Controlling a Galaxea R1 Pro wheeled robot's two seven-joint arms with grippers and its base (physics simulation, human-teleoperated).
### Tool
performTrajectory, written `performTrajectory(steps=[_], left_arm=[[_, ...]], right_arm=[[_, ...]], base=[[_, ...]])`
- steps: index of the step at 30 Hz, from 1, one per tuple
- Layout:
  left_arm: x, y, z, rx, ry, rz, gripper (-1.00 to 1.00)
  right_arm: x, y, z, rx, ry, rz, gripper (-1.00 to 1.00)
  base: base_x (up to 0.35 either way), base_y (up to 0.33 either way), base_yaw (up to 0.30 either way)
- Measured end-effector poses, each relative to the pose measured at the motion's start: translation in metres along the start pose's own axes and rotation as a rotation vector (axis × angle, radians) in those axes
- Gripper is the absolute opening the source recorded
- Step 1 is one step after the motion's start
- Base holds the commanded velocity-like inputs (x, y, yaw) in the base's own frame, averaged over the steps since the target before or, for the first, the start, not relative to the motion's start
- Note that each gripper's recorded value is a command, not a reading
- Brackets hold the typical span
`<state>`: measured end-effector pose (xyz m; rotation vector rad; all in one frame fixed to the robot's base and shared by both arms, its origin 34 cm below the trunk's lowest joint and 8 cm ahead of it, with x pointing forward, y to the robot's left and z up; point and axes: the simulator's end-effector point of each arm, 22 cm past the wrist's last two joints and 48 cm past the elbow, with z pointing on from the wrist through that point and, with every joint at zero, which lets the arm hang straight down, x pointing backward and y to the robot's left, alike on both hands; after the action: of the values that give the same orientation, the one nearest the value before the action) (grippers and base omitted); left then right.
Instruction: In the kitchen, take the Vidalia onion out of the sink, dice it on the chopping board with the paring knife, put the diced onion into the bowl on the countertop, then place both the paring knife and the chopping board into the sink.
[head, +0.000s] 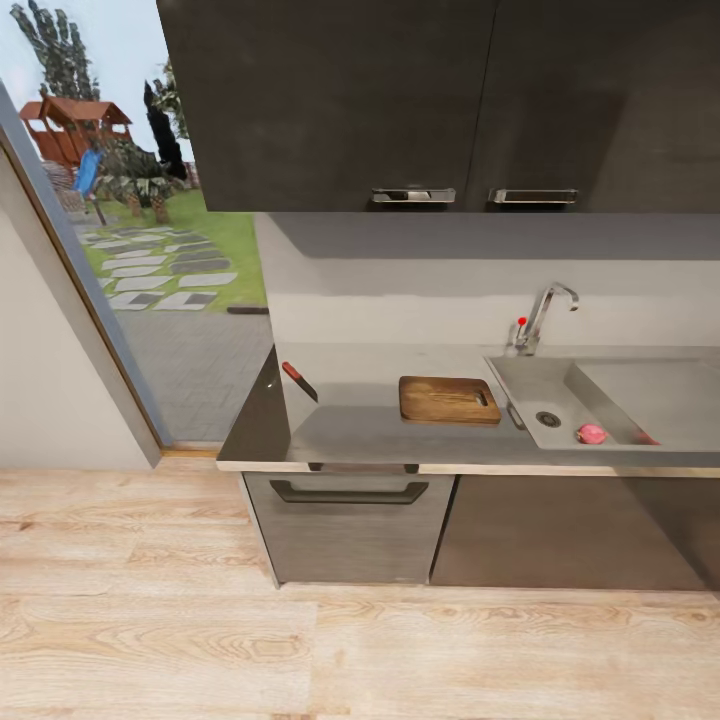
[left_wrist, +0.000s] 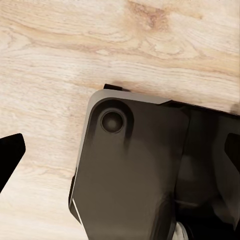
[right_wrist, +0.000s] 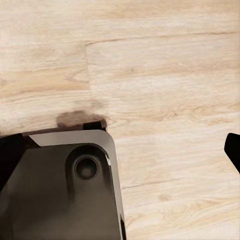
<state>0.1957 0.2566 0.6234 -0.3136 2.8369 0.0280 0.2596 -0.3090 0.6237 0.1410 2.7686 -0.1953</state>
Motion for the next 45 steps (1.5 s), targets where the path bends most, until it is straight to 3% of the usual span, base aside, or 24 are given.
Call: performTrajectory(steps=[24,45], left_arm=[[0.0,0.001,0.0,-0.001,0.0,0.0,1.0],[0.0,0.001,0.0,-0.001,0.001,0.0,1.0]], right_arm=[[0.0,0.0,0.0,0.0,0.0,0.001,1.0],[0.002,0.02,-0.002,-0.025,0.003,0.012,1.0]], base=[[0.0,0.0,0.0],[0.0,0.0,0.0]])
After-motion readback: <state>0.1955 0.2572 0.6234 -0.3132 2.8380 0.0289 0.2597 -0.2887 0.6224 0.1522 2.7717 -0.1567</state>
